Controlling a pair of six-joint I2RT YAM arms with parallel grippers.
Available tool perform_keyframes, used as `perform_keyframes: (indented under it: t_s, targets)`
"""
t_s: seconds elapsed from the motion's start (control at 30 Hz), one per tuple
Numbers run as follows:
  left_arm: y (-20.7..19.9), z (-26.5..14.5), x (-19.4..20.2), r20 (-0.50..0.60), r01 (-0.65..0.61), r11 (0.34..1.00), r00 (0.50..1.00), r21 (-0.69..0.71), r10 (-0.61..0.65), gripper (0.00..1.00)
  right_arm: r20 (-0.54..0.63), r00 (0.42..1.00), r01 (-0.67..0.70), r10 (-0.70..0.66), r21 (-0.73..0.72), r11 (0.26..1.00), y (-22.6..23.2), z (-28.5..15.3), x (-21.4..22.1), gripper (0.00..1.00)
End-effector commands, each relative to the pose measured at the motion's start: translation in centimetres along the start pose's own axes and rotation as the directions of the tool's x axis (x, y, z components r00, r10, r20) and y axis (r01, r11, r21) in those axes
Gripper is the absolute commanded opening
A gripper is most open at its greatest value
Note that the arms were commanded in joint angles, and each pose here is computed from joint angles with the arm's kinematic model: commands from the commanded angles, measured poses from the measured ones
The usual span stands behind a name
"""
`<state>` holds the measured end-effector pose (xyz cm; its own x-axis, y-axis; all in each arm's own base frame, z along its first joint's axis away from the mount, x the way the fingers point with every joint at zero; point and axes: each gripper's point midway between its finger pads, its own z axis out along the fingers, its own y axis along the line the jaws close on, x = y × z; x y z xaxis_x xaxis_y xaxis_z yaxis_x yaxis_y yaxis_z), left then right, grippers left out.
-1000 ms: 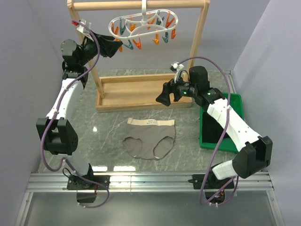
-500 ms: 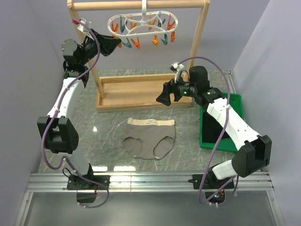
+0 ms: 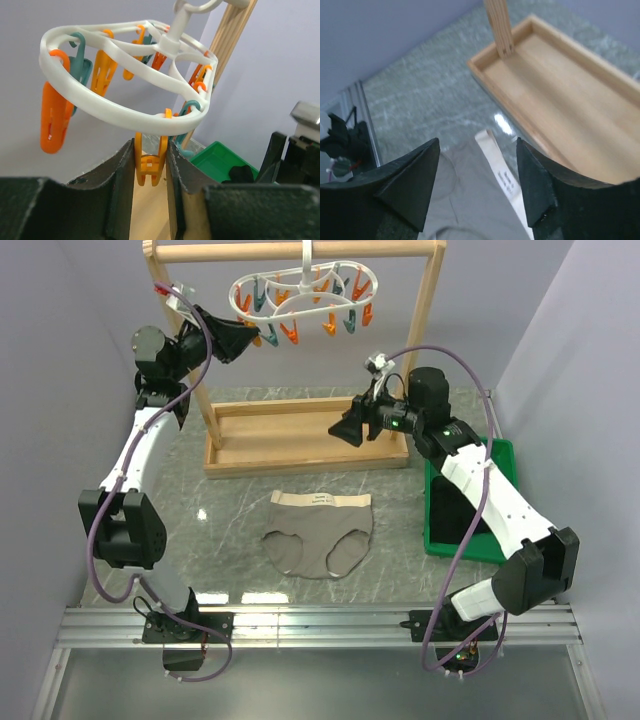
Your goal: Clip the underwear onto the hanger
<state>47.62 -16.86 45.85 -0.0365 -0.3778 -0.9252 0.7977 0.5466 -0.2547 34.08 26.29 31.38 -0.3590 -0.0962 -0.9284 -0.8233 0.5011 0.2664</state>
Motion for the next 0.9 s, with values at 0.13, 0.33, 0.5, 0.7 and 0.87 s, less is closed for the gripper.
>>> perform_keyframes:
  t_s: [0.13,0.33,0.5,0.7,0.87]
  targets:
    - [-4.3,-1.1,-1.3,0.006,0.004,0.998,1.000,0.056,-0.005,0.00,0.324,0.936,0.190,-0.140,-0.129,0.973,5.5,0.6,-11.2,0.63]
    - [-5.3,-1.4,-1.4,-0.003,0.039,0.997,0.999,0.064,-0.039,0.00,0.389,0.884,0.296,-0.261,-0.031,0.955,5.9,4.5,-13.5,0.51]
    - [-6.1,-1.4,-2.1,0.000,0.063,0.995,0.998,0.073,-0.063,0.00,0.440,0.856,0.289,-0.271,0.026,0.957,5.3,6.4,-15.6,0.48]
    - [-6.8,-1.3,-2.1,-0.005,0.087,0.993,0.996,0.078,-0.086,0.00,0.475,0.828,0.322,-0.297,0.029,0.946,5.0,8.0,-17.3,0.46]
    - [-7.1,-1.3,-1.9,-0.012,0.097,0.992,0.995,0.077,-0.096,0.00,0.482,0.817,0.348,-0.317,0.027,0.937,5.0,8.9,-17.3,0.46]
